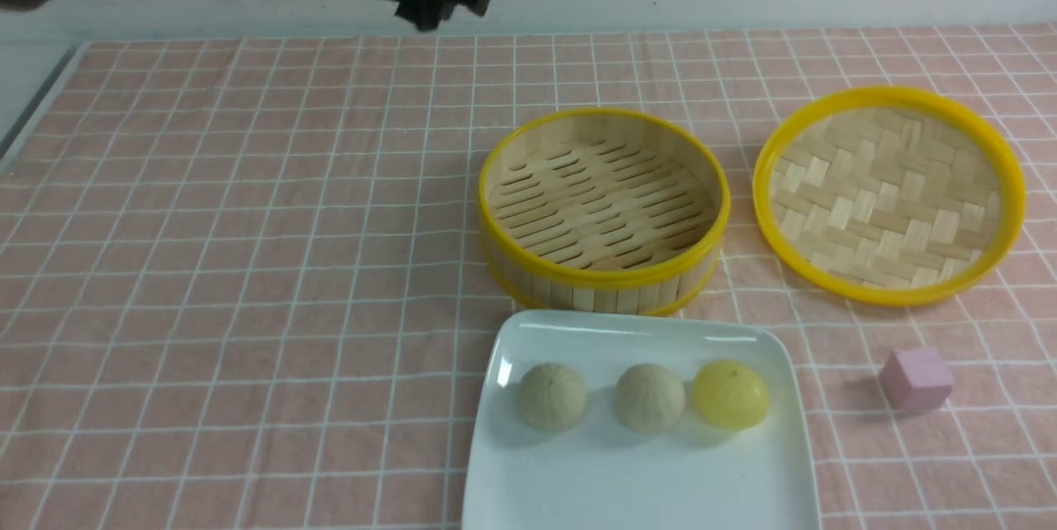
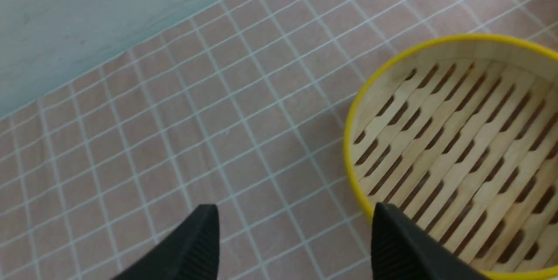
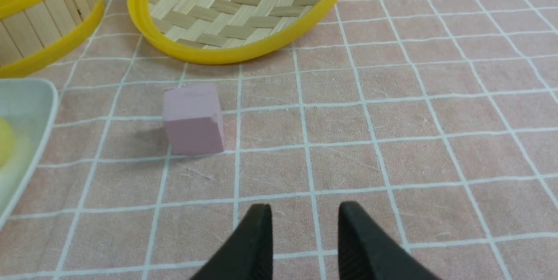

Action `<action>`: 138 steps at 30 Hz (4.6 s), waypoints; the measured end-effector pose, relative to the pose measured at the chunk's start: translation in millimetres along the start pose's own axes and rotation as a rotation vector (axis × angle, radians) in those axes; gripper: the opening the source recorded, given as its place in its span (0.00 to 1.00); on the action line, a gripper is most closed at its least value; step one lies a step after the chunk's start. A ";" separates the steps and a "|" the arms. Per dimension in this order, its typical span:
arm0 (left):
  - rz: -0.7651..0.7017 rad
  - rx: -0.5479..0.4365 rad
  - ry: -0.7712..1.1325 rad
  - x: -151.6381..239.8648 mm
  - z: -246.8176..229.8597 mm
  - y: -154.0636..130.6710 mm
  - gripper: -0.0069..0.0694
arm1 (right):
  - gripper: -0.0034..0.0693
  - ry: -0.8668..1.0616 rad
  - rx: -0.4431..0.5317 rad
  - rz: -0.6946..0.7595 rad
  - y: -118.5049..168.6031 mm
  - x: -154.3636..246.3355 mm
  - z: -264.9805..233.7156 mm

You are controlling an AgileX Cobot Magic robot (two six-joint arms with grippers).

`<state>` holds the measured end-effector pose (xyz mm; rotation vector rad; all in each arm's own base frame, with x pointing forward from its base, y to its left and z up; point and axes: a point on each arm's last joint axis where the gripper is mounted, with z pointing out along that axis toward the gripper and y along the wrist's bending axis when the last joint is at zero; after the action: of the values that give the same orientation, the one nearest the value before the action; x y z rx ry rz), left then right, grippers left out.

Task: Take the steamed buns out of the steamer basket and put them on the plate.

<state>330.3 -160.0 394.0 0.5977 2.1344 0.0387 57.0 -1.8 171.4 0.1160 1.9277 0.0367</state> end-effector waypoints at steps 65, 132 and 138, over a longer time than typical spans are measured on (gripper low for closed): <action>-0.664 -0.535 -0.274 383.1 -121.8 -5.6 0.71 | 0.38 0.000 0.000 0.000 0.0 0.0 0.0; -0.568 -0.387 -0.295 376.6 -115.0 -16.9 0.71 | 0.38 0.000 0.000 0.001 0.0 0.0 0.0; -0.568 -0.387 -0.295 376.6 -115.0 -16.9 0.71 | 0.38 0.000 0.000 0.000 0.0 0.0 0.0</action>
<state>51.3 8.6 172.4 -0.2248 1.8674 0.0435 57.0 -1.8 171.4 0.1162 1.9277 0.0370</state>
